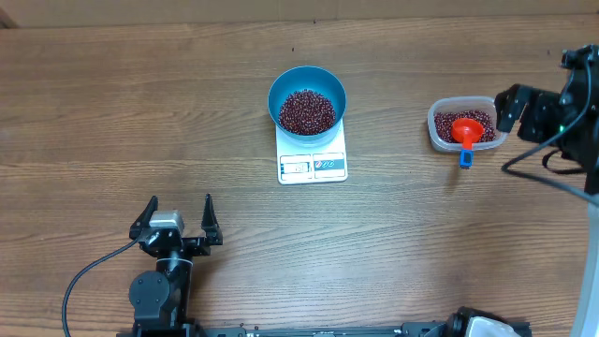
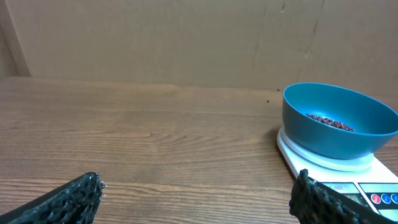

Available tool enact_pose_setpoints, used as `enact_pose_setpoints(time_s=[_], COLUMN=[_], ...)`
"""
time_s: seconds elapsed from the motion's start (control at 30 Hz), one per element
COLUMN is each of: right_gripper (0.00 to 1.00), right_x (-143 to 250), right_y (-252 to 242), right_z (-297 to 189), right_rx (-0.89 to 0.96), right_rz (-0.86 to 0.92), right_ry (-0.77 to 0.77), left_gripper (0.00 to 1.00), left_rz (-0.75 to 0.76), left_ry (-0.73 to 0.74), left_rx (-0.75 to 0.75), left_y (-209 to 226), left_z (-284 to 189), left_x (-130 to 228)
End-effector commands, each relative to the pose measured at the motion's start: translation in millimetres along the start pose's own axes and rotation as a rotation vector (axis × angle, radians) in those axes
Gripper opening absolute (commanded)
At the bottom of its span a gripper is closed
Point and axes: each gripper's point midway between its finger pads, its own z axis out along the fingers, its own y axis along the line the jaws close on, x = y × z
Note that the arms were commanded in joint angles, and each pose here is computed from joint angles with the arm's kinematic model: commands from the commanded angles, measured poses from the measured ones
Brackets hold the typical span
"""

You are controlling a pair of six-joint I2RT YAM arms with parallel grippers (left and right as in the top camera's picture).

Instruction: Scoop item into bowl and weigh 150g on scale

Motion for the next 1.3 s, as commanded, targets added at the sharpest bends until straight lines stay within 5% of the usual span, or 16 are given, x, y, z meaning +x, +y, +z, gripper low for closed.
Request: enact_pose_setpoints(time_s=[0.0,0.27,0.67,1.27], right_gripper=[1.0,1.0,1.0,1.0], right_x=[5.9,19.9,53.8,136.6], right_y=[22.6,52.3,55.7,46.9], right_z=[-0.7,-7.7,-30.6,6.9], right_rx=[-0.128,-0.308,-0.312,-0.336], right_rz=[-0.026,-0.132,-0.219,-0.239], right_ry=[-0.082,-0.363,-0.676,-0.89], left_gripper=[1.0,1.0,1.0,0.99], left_rz=[0.018,0.018,0.018,0.018], left_ry=[-0.005,-0.005,-0.005,-0.004], left_rx=[-0.016,-0.016,-0.016,-0.016], left_y=[3.3,3.3,3.3,3.3], left_z=[-0.3,-0.3,-0.3,-0.3], left_x=[-0.1,-0.1,-0.1,0.0])
